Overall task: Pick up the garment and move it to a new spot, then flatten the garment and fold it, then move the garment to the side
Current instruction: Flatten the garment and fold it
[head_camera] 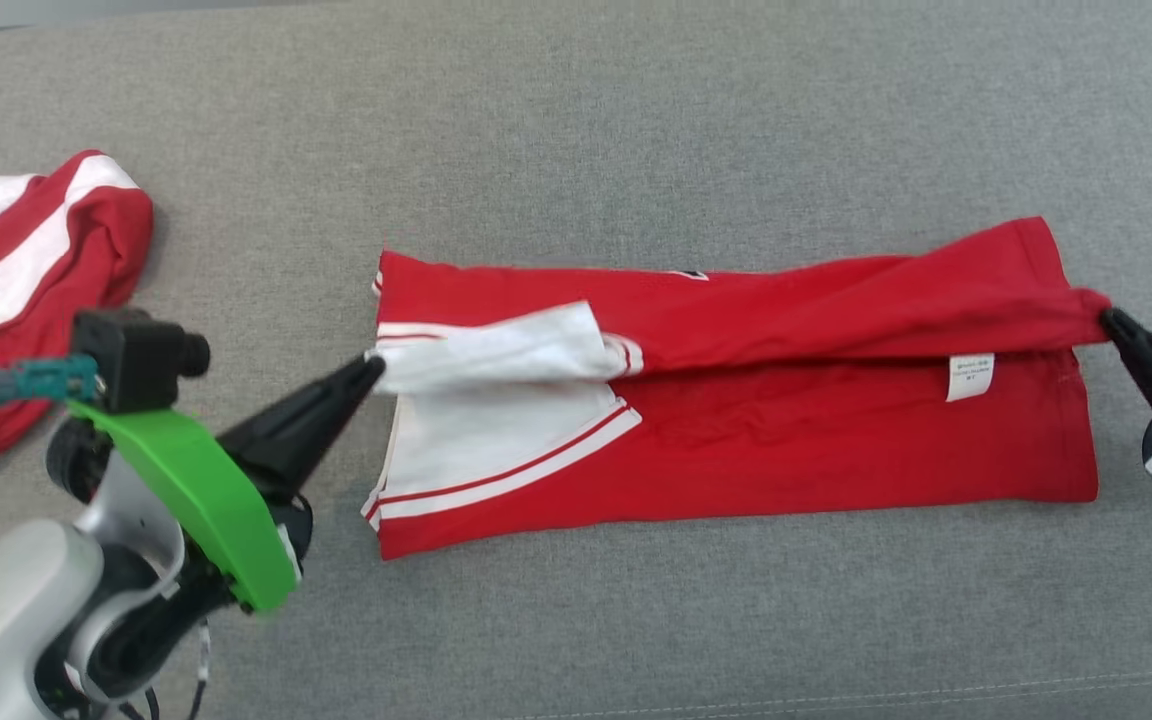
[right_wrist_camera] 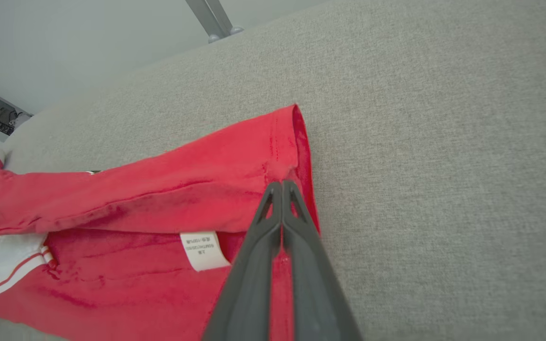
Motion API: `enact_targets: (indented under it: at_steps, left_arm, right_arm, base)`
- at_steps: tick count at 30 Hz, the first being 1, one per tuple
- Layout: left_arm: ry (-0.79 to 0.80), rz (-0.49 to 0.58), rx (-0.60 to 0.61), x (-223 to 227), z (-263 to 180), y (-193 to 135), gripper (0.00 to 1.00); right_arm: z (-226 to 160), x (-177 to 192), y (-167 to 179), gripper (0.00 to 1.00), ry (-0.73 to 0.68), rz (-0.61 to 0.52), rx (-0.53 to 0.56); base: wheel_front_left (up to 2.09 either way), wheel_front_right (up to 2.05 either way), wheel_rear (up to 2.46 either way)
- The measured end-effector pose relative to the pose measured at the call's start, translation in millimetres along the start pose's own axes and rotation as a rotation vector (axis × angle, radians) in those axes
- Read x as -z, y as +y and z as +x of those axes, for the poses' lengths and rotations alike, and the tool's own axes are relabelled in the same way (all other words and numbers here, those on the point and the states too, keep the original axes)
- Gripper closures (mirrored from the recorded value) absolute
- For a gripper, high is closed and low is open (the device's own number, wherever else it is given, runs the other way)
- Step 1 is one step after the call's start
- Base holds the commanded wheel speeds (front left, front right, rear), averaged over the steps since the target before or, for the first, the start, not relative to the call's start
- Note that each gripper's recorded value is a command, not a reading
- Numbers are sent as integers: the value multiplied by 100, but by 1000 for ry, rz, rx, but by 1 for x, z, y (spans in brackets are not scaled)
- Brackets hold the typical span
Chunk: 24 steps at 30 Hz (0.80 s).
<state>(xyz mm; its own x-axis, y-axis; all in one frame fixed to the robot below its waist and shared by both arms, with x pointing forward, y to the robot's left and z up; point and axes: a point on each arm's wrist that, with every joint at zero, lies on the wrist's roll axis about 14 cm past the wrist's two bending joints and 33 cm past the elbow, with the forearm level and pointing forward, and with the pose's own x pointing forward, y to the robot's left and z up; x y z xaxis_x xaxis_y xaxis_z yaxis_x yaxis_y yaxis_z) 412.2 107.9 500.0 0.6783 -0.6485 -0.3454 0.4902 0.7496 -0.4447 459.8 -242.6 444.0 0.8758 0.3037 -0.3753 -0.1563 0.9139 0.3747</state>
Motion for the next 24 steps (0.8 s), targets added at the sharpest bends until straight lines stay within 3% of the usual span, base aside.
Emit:
enact_targets:
  at_steps: [5, 6, 7, 8, 9, 10, 17, 24]
  left_arm:
    - [16, -15, -29, 19, -6, -1, 100]
    - [15, -18, -35, 22, -6, -1, 100]
    - [17, -26, -39, 26, -5, -2, 100]
    - [16, -30, -46, 29, -4, -1, 72]
    - [14, -28, -49, 32, -4, -2, 42]
    - [8, -17, -60, 34, -3, -1, 0]
    - [-177, 80, -197, 27, -13, 6, 0]
    - [-331, 157, -327, 35, -28, -7, 0]
  right_arm:
    - [-7, 15, -4, 100, 30, -6, 21]
    - [-7, 19, -4, 90, 40, -10, 25]
    - [-7, 23, -5, 75, 47, -6, 31]
    - [-7, 25, -6, 0, 47, -2, 35]
    - [-6, 27, -5, 0, 46, 4, 39]
    - [-7, 27, -5, 0, 39, 6, 42]
    - [-21, 12, -1, 0, -96, -75, 48]
    - [-37, 6, 22, 0, -215, -161, 32]
  base:
    - [0, 0, 0]
    - [0, 0, 0]
    - [0, 0, 0]
    - [0, 0, 0]
    - [0, 0, 0]
    - [0, 0, 0]
    - [0, 0, 0]
    - [0, 0, 0]
